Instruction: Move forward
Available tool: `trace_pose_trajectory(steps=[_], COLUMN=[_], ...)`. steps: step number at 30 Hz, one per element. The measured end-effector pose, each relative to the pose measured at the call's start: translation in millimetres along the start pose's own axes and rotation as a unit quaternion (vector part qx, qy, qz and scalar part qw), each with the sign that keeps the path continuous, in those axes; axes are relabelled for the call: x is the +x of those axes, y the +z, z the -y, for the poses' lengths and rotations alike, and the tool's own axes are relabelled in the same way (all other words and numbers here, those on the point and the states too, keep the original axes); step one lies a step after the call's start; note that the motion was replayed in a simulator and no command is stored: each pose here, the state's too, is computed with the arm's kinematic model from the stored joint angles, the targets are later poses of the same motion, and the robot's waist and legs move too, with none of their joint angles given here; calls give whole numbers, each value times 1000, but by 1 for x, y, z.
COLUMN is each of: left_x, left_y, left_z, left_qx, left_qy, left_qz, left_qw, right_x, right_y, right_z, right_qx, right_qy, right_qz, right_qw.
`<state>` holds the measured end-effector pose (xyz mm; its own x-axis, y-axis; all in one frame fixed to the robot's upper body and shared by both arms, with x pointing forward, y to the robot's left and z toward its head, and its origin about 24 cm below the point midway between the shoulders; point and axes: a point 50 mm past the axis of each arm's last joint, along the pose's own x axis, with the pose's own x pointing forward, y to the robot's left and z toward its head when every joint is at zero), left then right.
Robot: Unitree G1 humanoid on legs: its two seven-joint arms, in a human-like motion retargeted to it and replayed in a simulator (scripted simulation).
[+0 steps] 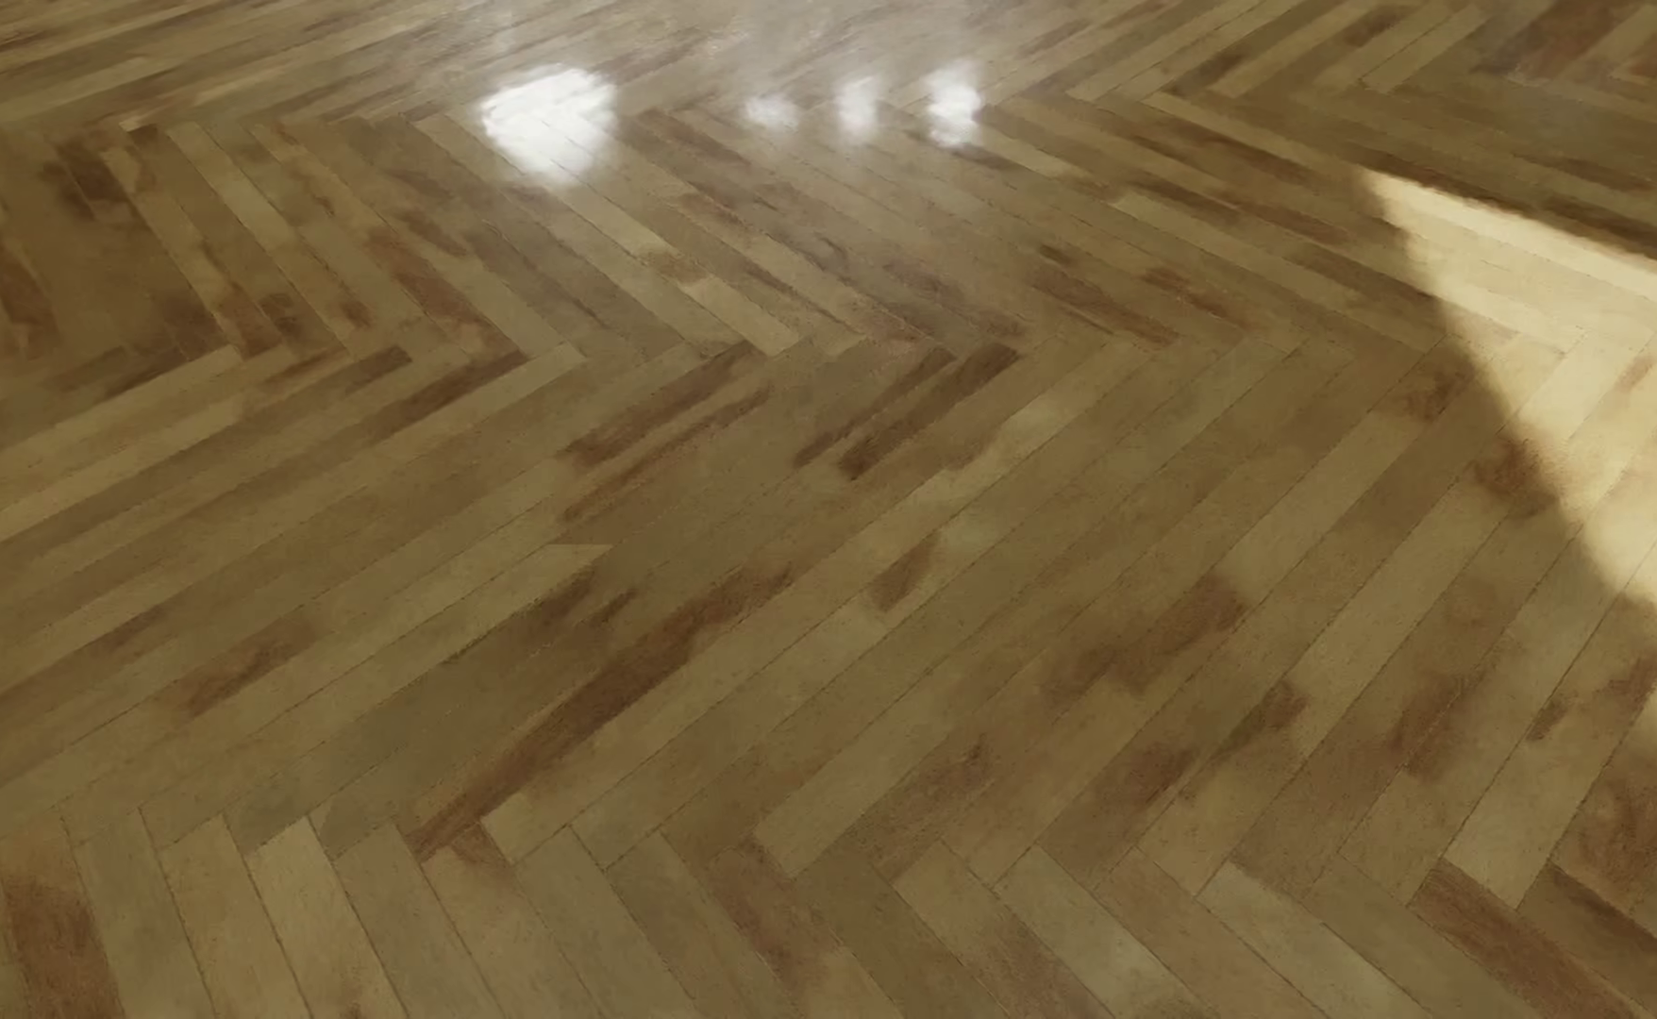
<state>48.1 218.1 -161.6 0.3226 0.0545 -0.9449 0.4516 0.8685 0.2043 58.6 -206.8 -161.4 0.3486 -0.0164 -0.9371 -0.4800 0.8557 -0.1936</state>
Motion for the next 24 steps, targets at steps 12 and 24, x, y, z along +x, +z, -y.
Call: trace_pose_trajectory(steps=[12, 24], left_x=[-11, -31], left_y=[-34, -91], left_z=[4, 46], left_qx=[-33, 18], left_qy=[5, -64], left_qz=[-41, -149], left_qw=[999, 987], right_x=[-4, -4], right_y=[-21, 10], right_z=[1, 11], right_qx=[-12, 51], right_qy=[2, -29], right_qz=[-34, 35], right_qw=[999, 998])
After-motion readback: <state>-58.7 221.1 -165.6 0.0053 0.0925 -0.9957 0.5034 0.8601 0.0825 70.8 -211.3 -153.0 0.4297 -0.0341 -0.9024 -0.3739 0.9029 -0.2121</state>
